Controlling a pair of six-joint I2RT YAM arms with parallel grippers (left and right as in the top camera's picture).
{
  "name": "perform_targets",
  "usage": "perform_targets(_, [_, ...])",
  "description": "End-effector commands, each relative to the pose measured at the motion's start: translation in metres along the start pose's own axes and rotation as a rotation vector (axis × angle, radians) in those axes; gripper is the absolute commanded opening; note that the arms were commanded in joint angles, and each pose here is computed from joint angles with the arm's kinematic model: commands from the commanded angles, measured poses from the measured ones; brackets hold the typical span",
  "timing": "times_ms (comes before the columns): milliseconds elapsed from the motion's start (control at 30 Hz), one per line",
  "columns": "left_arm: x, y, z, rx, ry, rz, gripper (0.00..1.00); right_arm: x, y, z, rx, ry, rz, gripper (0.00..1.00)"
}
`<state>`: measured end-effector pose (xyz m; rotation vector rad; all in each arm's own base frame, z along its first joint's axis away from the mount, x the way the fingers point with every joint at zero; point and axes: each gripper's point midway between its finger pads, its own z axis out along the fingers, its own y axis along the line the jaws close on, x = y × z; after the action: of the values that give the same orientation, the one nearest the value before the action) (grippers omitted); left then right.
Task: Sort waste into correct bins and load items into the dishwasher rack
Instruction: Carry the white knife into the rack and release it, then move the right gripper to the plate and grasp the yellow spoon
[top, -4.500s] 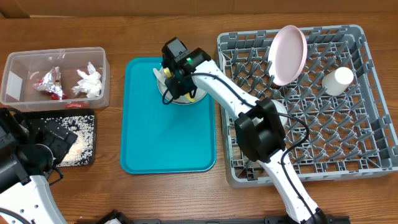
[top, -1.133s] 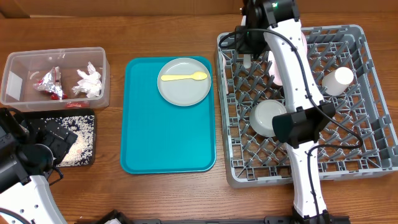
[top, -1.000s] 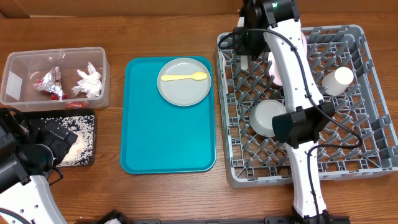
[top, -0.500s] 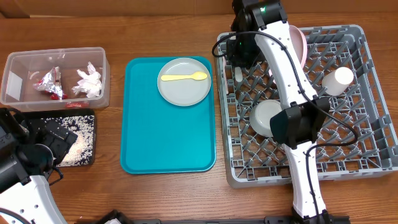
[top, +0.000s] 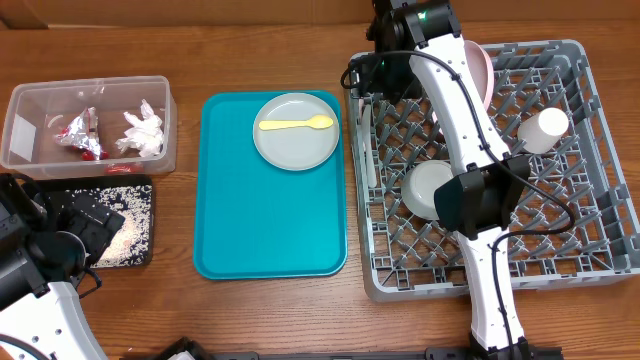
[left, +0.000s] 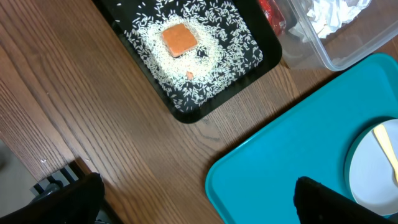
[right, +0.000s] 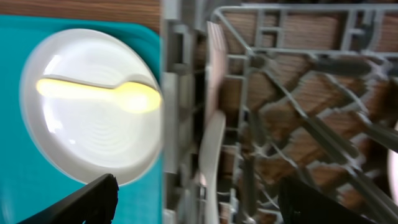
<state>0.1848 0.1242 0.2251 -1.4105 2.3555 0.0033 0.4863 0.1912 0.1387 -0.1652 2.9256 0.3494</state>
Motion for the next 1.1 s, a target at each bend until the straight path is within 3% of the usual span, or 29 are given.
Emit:
perform_targets(0, [-0.001,0.003,0.001,-0.013,-0.002,-0.021,1.00,0.000,0.039,-0.013,-0.135,-0.027,-0.088,0.86])
perform_targets(233, [-0.001,0.003,0.001,-0.013,-0.002,-0.021,1.00,-0.012,0.099,-0.005,-0.152,-0.149,-0.286,0.88])
perform_targets(500, [-0.001,0.003,0.001,-0.013,-0.002,-0.021,1.00,-0.027,0.127,0.038,-0.017,-0.258,-0.076,0.83])
perform_targets(800, [-0.001,0.003,0.001,-0.013,-0.002,-0.021,1.00,-0.033,0.122,0.096,-0.011,-0.237,-0.020,0.21])
perform_targets(933, [-0.001,0.003,0.001,-0.013,-0.002,-0.021,1.00,-0.033,0.111,0.109,0.010,-0.222,-0.055,0.09])
perform_targets(1067, [-0.001,0.003,0.001,-0.013,-0.002,-0.021,1.00,-0.037,0.100,0.111,0.063,-0.238,-0.061,0.08])
